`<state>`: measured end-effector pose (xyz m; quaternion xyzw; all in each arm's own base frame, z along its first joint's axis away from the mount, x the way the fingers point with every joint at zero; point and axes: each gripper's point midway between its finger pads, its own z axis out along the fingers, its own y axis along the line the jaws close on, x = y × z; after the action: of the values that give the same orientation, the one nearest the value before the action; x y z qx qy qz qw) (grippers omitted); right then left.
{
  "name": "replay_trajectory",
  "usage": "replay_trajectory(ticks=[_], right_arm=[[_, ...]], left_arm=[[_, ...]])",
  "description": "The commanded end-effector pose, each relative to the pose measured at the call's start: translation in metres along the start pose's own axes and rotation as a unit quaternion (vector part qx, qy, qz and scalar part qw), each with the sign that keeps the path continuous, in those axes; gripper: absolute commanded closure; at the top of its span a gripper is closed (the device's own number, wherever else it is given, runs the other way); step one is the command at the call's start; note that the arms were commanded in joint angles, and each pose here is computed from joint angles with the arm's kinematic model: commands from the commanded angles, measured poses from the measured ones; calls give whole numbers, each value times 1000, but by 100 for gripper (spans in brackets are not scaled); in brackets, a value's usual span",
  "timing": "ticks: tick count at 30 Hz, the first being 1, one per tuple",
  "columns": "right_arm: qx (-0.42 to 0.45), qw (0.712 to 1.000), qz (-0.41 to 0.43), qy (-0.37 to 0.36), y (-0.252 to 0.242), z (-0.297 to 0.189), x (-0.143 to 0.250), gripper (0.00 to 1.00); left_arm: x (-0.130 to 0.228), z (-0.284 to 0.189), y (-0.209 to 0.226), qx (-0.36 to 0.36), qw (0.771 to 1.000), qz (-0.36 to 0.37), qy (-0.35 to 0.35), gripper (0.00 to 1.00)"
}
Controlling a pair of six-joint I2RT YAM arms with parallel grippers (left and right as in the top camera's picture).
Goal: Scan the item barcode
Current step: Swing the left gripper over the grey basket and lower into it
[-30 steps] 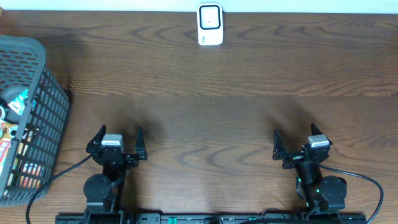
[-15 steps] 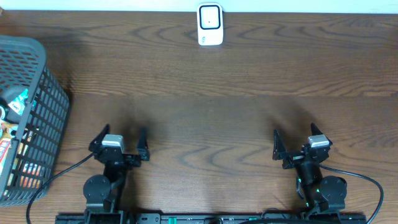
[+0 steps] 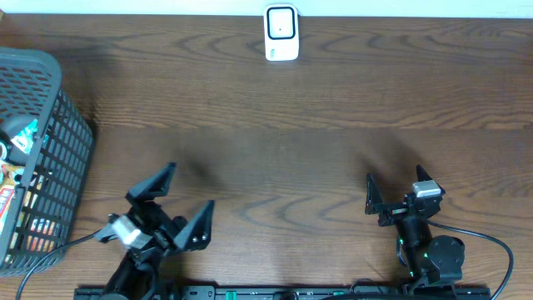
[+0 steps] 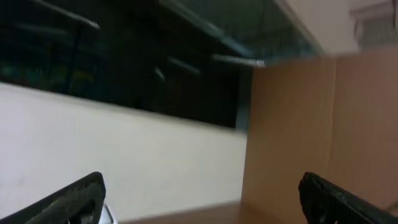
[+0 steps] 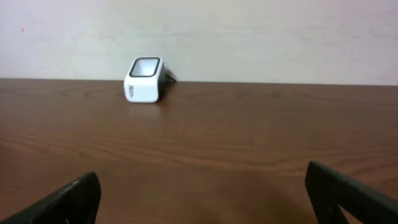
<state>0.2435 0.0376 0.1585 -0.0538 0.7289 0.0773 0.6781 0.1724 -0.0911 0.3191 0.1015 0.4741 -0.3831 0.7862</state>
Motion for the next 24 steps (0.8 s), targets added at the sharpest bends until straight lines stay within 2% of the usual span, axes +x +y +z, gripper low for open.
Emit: replay_trajectory(ticks=[1, 4, 7, 9, 12, 16, 18, 20, 24], right_arm=[[-2, 1000, -7, 0, 1, 0, 0, 1], [-2, 1000, -7, 0, 1, 0, 0, 1], [-2, 1000, -7, 0, 1, 0, 0, 1], [-2, 1000, -7, 0, 1, 0, 0, 1], [-2, 1000, -7, 0, 1, 0, 0, 1], [-2, 1000, -7, 0, 1, 0, 0, 1], [-2, 1000, -7, 0, 1, 0, 0, 1], [-2, 1000, -7, 0, 1, 0, 0, 1], [-2, 1000, -7, 0, 1, 0, 0, 1]], left_arm=[[-54, 6, -1, -34, 996, -14, -77, 3], [-84, 19, -11, -39, 995, 30, -85, 2], [-106, 41, -10, -62, 995, 54, -53, 2], [-115, 61, -5, -86, 995, 50, -4, 2], [-112, 93, 12, -128, 983, 44, 122, 2], [-94, 116, 42, -182, 931, 34, 313, 2], [-90, 124, 51, -186, 904, 38, 382, 2], [-89, 133, 60, -175, 883, 64, 431, 2], [-95, 136, 93, -226, 843, 114, 474, 2]])
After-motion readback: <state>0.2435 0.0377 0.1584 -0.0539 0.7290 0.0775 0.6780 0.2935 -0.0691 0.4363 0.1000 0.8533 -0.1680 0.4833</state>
